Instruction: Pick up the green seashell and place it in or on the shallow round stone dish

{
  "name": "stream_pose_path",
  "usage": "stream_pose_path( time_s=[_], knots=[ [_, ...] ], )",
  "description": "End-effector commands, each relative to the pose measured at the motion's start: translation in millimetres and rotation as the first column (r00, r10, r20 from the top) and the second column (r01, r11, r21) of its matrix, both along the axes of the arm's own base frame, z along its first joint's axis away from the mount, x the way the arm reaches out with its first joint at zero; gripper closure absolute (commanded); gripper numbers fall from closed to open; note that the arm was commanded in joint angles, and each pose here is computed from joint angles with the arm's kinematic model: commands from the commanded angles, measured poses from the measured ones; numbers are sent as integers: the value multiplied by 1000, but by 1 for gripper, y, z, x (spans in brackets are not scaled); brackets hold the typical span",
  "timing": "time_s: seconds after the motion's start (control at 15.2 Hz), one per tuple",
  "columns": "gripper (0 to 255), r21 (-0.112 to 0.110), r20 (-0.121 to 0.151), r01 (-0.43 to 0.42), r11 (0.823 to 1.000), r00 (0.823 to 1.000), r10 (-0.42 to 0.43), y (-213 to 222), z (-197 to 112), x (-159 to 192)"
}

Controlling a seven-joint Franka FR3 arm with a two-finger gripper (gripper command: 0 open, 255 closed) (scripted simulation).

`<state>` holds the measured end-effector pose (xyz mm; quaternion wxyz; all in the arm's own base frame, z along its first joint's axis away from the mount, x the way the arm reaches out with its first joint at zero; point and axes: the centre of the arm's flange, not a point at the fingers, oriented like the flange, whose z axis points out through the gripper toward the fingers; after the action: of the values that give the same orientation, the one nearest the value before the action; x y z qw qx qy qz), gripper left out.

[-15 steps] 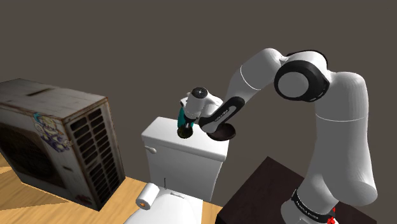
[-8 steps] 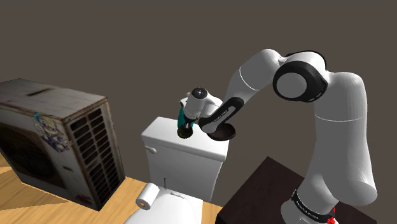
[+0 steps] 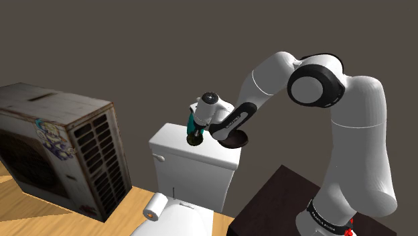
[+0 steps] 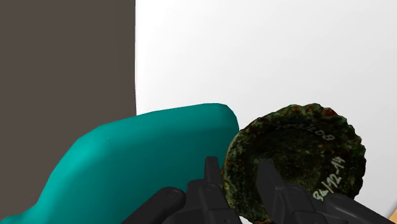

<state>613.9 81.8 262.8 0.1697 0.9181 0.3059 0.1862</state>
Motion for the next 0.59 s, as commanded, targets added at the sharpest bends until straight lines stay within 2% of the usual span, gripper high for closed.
stream_pose_path(
  time_s=[0.0,0.53],
  knots=[
    [255,0,0,0,1000,1000,0,0,0,0],
    [255,0,0,0,1000,1000,0,0,37,0]
  ],
)
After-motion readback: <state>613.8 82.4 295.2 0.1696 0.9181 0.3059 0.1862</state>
